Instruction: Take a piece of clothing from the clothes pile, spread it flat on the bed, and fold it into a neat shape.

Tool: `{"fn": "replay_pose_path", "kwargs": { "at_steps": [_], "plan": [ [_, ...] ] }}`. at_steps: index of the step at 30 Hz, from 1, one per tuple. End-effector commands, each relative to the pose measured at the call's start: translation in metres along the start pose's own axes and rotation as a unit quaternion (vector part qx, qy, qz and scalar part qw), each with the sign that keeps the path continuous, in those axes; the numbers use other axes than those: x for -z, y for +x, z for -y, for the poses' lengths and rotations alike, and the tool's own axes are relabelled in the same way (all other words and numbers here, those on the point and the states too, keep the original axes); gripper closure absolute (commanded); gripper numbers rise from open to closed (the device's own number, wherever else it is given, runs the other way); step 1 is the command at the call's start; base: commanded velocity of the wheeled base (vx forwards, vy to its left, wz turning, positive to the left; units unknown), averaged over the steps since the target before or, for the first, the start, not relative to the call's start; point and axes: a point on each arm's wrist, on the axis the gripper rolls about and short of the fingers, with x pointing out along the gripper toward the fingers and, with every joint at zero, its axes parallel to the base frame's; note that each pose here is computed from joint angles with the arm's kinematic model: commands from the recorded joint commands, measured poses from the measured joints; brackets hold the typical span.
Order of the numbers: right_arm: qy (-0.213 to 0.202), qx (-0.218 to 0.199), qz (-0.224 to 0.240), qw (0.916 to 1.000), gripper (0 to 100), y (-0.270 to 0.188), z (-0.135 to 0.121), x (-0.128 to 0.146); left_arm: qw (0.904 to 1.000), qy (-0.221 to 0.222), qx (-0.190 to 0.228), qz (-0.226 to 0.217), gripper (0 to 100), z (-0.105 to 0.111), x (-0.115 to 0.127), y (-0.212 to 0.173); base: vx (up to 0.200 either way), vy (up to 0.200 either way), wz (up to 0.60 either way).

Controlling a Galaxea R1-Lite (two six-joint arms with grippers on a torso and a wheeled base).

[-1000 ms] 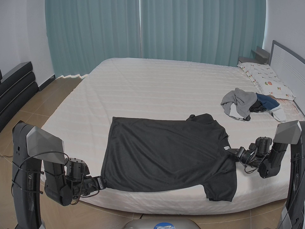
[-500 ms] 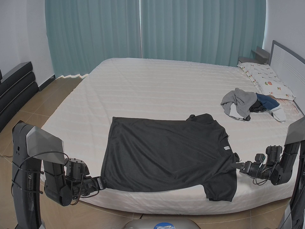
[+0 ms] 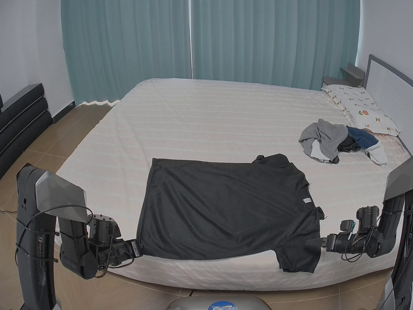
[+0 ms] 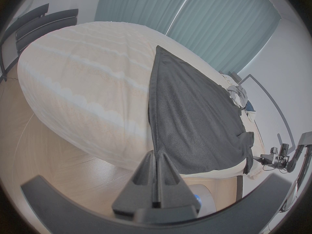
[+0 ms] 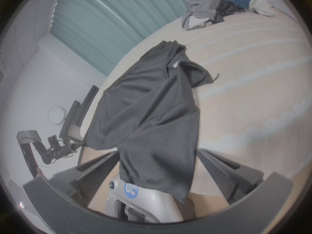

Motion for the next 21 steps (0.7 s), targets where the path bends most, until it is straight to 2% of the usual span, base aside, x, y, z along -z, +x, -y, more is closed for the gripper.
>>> {"fn": "replay_pose_path", "kwargs": {
  "at_steps": [1,12,21],
  "plan": [
    [0.000,0.000,-0.005,1.0000,0,0.0011,0.0000,0.0021,1.0000,0.000,0.000,0.000,100,-0.0001,0.0001,0.0004,0.000,0.000,0.00],
    [-0.014,0.023,-0.011,0.9996,0,0.0059,-0.0002,0.0058,1.0000,0.000,0.000,0.000,100,-0.0001,0.0001,0.0004,0.000,0.000,0.00],
    [-0.016,0.023,-0.007,0.9996,0,0.0076,-0.0005,0.0035,1.0000,0.001,0.005,0.009,100,-0.0001,0.0002,0.0004,0.000,0.000,0.00]
  ]
}}
